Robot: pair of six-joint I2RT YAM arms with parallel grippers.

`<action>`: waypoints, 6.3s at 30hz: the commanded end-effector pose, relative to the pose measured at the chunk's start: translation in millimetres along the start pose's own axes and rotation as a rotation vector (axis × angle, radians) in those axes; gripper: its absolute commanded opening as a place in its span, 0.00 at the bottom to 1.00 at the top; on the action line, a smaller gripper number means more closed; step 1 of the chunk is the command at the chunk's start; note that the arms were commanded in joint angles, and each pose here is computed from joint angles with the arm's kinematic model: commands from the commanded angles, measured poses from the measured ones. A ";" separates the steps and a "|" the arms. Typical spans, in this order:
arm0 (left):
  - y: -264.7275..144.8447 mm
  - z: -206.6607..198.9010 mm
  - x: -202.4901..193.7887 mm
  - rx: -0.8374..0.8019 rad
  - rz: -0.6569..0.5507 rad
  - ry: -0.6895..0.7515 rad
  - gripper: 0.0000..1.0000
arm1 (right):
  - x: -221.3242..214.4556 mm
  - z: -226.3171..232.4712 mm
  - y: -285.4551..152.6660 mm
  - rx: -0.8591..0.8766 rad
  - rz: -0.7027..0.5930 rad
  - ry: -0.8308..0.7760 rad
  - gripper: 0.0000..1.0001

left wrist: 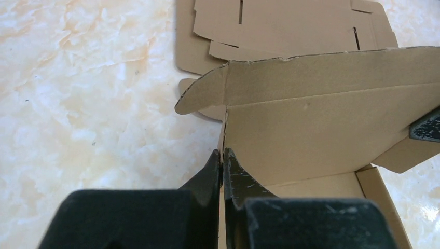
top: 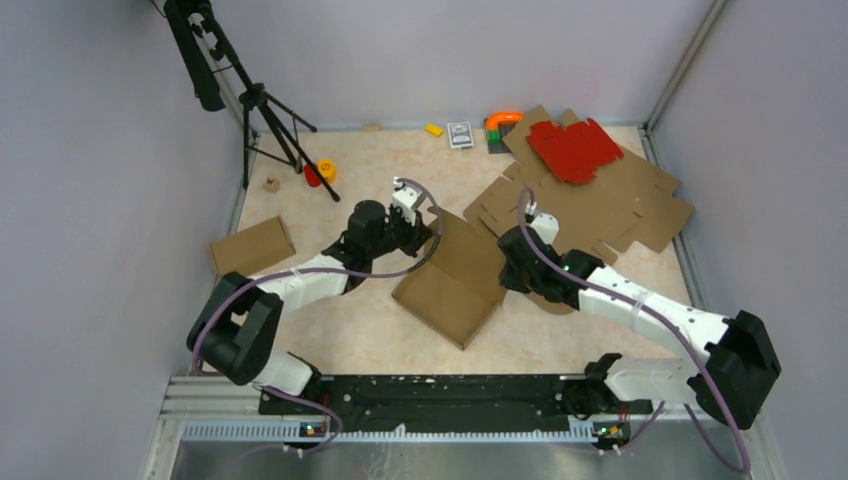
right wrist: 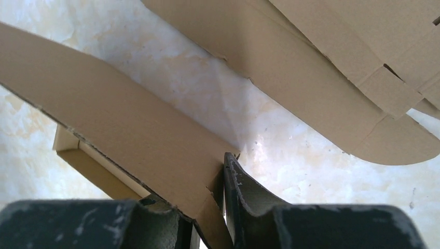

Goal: Fold the paper box

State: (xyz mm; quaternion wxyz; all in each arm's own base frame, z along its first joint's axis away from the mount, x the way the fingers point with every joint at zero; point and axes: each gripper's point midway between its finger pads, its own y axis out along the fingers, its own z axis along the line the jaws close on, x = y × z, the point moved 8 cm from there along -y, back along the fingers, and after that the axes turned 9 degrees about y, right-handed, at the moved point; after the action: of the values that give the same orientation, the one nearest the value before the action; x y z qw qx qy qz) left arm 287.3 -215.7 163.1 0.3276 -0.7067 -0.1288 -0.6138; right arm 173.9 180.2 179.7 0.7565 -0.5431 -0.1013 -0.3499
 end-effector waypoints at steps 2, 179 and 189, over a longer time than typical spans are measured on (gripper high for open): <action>-12.8 -18.5 14.9 -0.006 -0.140 -0.050 0.00 | 17.5 44.3 -1.3 0.142 -0.097 0.160 0.20; -82.5 -22.8 -30.9 0.312 -0.080 -0.134 0.50 | 54.8 -16.0 -52.2 0.280 -0.228 -0.220 0.76; -66.2 6.0 -11.8 0.087 -0.075 -0.191 0.52 | 85.4 -2.2 -5.2 0.301 -0.185 -0.265 0.59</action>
State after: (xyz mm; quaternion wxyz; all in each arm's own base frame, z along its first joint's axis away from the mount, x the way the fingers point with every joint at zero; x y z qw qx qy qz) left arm 247.9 -144.2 162.8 0.3814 -0.7154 -0.2609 -0.5241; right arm 213.8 130.7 208.5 0.7683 -0.4921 -0.2482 -0.3255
